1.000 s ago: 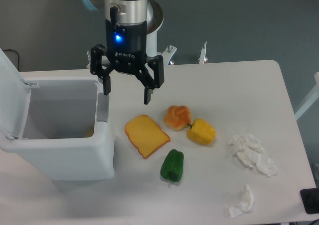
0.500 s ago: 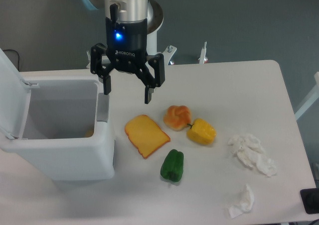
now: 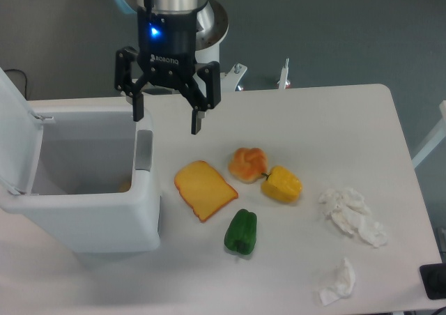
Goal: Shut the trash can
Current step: 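Raise the gripper and move it up behind the upright trash can lid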
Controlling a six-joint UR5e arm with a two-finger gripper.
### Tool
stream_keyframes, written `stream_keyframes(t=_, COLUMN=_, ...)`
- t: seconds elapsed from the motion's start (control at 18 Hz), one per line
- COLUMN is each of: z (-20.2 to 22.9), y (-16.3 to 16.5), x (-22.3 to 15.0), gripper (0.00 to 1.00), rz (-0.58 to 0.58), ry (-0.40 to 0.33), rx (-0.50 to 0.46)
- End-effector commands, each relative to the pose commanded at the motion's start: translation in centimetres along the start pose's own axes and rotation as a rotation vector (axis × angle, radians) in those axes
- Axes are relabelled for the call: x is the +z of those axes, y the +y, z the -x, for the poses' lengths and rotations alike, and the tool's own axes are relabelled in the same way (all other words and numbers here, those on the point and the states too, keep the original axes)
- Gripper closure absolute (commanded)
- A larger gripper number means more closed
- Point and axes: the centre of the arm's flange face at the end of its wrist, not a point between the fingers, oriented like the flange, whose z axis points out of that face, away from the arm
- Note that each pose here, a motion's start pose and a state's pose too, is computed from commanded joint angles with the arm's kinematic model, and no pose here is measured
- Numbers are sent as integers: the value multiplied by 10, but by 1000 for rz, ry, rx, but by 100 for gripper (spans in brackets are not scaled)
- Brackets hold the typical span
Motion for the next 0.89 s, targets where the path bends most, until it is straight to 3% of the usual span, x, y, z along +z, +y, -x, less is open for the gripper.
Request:
stream_keyframes(t=0.17, z=-8, y=-4, x=-5, gripper=0, rz=-32, ry=68, rx=-194)
stream_keyframes(t=0.44, z=-20, y=-16, x=-30, gripper=0, rz=-81, ry=75, rx=-179)
stream_keyframes(t=0.61, z=-36, y=-26, x=-48, gripper=0, rz=-139, ry=180, rx=-187)
stream_keyframes(t=0.78, z=-49, y=-27, x=-72, gripper=0, rz=-179, ry=211, rx=-212)
stream_keyframes(t=0.89, z=-64, y=-27, x=-92, gripper=0, rz=-217, ry=271, rx=-196)
